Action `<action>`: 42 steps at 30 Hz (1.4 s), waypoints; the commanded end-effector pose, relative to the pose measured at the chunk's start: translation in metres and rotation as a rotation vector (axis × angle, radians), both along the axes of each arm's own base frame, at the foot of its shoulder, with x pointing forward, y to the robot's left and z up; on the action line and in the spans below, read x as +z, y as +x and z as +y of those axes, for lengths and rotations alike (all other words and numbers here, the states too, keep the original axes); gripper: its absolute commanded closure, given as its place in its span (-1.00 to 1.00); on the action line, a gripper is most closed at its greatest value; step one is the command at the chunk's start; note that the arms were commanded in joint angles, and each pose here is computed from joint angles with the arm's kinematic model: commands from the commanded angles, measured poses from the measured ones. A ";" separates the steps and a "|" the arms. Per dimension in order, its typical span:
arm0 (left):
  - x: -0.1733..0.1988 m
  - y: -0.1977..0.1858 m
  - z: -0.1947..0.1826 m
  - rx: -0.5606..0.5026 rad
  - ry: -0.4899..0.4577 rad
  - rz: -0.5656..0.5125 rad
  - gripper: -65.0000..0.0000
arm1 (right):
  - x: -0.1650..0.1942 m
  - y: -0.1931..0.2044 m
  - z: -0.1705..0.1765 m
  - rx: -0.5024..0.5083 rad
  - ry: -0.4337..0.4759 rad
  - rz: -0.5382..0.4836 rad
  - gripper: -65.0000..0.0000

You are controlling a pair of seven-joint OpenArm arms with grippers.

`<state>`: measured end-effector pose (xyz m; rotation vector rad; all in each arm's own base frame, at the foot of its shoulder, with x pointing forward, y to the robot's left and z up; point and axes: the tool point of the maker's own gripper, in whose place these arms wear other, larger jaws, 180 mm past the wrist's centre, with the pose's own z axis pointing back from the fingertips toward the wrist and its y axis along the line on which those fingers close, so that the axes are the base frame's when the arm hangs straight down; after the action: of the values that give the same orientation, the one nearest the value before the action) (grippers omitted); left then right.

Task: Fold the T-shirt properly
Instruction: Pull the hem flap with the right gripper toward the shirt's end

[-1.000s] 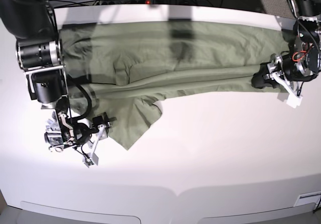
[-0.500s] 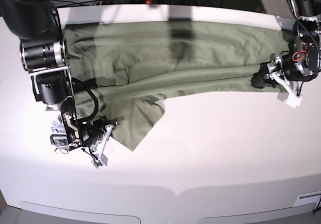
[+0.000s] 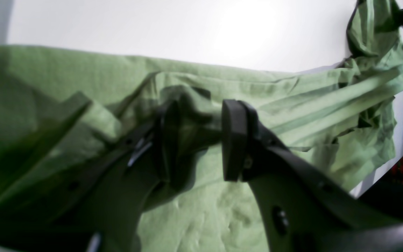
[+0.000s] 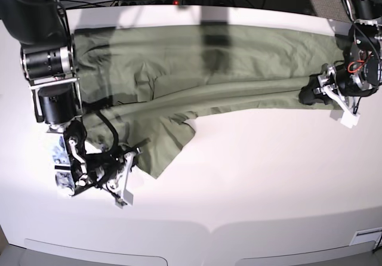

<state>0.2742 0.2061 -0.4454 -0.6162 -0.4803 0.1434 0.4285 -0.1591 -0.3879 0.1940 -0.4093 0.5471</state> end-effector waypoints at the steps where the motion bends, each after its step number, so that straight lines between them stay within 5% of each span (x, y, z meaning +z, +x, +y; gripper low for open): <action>1: -0.009 -0.012 0.007 -0.025 0.048 0.069 0.34 | 0.028 0.017 0.001 0.009 0.019 -0.065 1.00; 10: -0.009 -0.012 0.007 -0.024 0.048 0.068 0.34 | 0.062 -0.041 0.018 0.170 0.087 0.007 1.00; 21: 0.004 0.001 0.031 -0.022 0.103 0.041 0.34 | 0.055 -0.156 -0.015 0.326 0.080 0.132 1.00; 26: 0.015 0.016 0.033 -0.019 0.107 0.004 0.34 | 0.052 -0.196 -0.038 0.371 0.004 0.197 1.00; 29: 0.023 0.028 0.033 -0.018 0.107 -0.023 0.34 | 0.050 -0.209 -0.055 0.370 -0.034 0.238 1.00; 42: 0.034 0.043 0.033 -0.016 0.109 -0.058 0.34 | 0.085 -0.230 -0.057 0.376 0.137 0.312 1.00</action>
<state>0.3036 0.2313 -0.4262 -0.5269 -0.4858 0.0867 0.1940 -0.2123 -0.3133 0.4954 -0.0863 0.8357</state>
